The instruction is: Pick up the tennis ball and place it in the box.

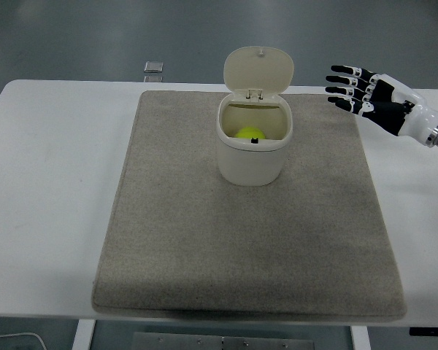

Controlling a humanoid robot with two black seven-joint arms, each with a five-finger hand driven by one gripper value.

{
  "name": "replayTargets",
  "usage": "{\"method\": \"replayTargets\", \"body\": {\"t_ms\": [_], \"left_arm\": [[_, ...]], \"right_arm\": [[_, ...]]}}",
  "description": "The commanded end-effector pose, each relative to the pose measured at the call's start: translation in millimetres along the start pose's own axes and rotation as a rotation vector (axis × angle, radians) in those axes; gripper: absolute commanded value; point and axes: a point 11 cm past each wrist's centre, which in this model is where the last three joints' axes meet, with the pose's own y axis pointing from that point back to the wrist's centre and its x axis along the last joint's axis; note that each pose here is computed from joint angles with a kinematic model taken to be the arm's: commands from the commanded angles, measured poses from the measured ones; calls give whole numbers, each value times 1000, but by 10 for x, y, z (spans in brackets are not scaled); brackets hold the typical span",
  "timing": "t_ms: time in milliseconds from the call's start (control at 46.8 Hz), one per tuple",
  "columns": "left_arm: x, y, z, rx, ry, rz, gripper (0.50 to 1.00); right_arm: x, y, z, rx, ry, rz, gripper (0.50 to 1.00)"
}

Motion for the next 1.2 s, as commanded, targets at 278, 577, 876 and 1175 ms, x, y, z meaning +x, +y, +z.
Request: {"method": "replayTargets", "body": {"t_ms": [278, 577, 876, 1175], "left_arm": [[0, 0, 1, 0, -1, 0, 992], [0, 0, 1, 0, 0, 0, 992], [0, 0, 1, 0, 0, 0, 992], [0, 0, 1, 0, 0, 0, 992]], "right_arm": [[106, -24, 140, -37, -220, 130, 860], [75, -60, 256, -35, -324, 176, 860], [65, -72, 287, -27, -334, 194, 899], [35, -84, 265, -11, -333, 179, 899]]}}
